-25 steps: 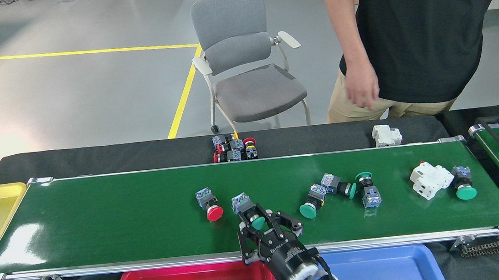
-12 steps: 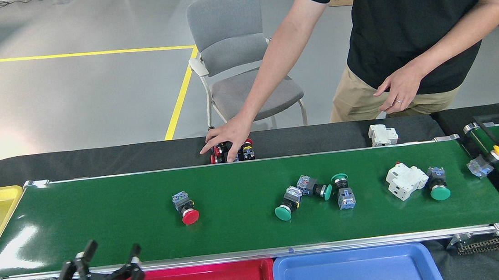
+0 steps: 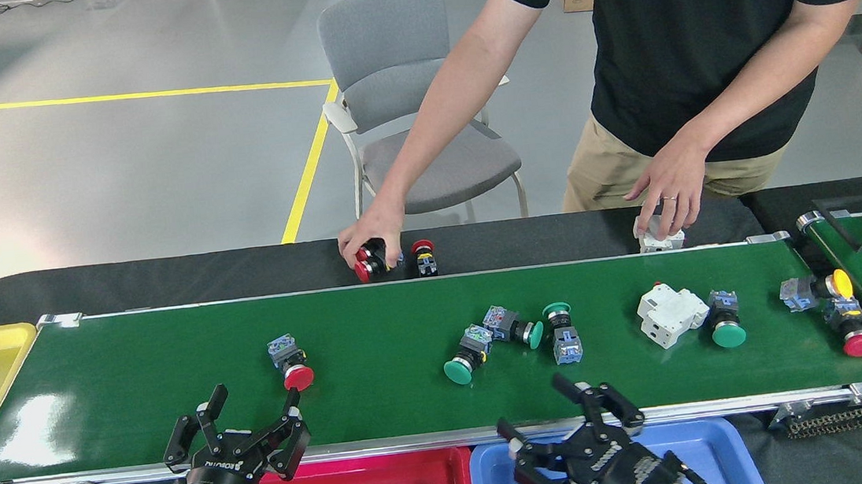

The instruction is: Pick switch part from conveyor to tray

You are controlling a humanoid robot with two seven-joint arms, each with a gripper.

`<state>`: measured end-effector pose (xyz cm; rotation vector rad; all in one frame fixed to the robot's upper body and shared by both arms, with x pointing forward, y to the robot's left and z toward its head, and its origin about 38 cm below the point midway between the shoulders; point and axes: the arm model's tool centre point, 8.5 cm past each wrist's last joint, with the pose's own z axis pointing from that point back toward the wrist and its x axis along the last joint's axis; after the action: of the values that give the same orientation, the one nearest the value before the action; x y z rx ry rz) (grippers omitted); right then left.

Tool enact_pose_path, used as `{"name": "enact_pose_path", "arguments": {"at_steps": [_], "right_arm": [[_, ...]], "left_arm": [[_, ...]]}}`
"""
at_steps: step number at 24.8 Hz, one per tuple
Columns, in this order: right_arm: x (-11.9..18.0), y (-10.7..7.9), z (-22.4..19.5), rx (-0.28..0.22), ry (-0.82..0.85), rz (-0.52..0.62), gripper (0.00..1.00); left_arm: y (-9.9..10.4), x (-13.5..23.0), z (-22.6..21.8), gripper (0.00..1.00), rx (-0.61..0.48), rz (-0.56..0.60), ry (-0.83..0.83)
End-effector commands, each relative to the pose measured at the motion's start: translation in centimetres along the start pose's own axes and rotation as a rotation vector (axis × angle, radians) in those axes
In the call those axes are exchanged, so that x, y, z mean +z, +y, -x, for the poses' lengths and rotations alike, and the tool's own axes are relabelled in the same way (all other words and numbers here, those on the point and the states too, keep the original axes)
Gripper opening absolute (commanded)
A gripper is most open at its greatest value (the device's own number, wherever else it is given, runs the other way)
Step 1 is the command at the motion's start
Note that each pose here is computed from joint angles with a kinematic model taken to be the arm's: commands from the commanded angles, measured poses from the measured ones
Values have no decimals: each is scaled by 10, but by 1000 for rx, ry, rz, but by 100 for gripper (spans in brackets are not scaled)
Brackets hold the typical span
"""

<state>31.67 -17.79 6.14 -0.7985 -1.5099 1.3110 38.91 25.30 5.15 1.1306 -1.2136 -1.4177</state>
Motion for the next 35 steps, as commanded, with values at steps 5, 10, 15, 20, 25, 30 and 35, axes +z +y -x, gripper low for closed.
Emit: {"name": "enact_pose_path", "arguments": {"at_steps": [5,10,15,20,25,30,35], "right_arm": [[31,13,20,36,255,73,98],[17,3,26,43,342,100,98],[-40,7,7,57,358,55,98],[-77,14,7,96,413,5,99],[-92,14,16,111,448,-13,99],[-115,10,13,109,448,-27,99],[-130,11,12,116,447,-45,99]], "left_arm": [[-4,-14,9,100,1,21,16],[-3,-29,11,100,8,31,18],[0,-58,26,100,18,57,58],[-3,-67,55,96,-15,89,119],[-10,-61,59,59,-34,63,114],[-31,-55,64,58,-33,116,118],[-35,-46,70,19,-43,83,75]]}}
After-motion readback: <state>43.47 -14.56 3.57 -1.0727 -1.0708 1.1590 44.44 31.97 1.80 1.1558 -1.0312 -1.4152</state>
